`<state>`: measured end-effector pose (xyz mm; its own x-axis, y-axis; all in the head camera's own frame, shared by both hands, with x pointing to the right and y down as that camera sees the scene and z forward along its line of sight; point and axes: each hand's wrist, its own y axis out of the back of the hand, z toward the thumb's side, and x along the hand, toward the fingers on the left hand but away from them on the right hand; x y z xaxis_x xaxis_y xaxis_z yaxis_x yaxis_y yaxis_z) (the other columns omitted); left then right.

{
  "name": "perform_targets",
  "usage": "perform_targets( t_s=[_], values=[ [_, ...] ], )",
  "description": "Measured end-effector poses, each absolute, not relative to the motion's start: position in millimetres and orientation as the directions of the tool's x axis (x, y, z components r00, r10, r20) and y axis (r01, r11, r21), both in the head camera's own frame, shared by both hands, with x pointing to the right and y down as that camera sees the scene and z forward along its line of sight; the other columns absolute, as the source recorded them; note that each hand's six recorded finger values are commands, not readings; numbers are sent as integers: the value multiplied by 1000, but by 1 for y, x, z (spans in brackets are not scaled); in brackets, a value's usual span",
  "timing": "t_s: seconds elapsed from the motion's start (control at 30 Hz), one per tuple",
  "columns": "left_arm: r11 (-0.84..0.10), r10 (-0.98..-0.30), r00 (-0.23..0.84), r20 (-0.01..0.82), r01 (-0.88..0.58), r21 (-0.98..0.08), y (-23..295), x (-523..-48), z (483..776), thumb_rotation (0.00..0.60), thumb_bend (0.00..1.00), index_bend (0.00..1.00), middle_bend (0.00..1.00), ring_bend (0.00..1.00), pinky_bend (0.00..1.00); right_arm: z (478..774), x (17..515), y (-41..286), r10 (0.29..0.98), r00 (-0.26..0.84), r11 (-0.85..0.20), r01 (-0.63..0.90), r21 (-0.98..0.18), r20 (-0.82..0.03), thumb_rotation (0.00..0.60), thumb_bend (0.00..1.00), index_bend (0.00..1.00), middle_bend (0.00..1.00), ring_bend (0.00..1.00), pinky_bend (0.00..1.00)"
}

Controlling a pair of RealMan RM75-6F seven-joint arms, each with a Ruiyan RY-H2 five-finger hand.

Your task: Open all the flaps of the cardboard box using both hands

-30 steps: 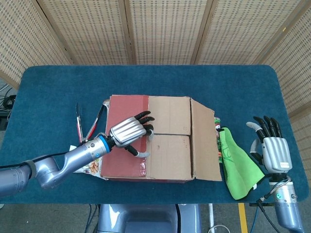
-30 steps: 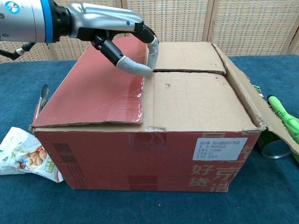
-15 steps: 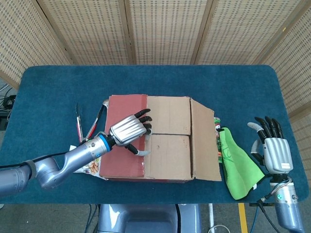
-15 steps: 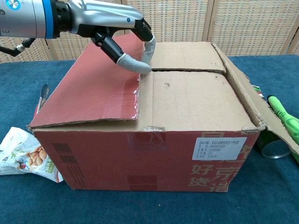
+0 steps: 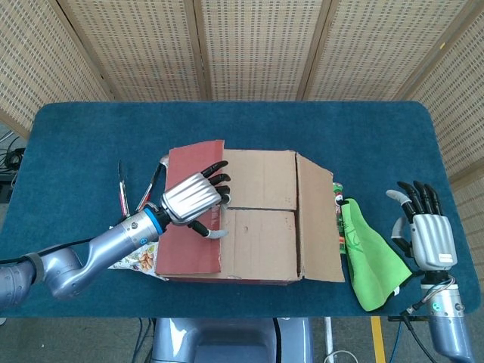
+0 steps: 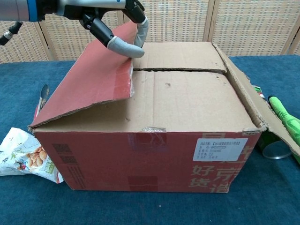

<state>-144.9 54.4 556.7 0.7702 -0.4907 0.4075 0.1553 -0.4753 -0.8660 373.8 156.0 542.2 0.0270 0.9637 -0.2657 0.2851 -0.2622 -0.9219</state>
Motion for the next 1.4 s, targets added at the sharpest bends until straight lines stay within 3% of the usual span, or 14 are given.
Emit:
perform_targets(
  t_s=[0.53,1.4],
  values=[
    [-391,-568,764,305,76,-917,58,-181,512,237,238,619,429,198,0,542,371,153,964,35,-262,284,-922,-263,600,852,221,139,0,0],
    [-339,-707,656,263,13,-941,70,-256,476,238,221,619,429,198,0,543,362,151,960,61,-278,275,-920,-272,600,853,221,139,0,0]
  ],
)
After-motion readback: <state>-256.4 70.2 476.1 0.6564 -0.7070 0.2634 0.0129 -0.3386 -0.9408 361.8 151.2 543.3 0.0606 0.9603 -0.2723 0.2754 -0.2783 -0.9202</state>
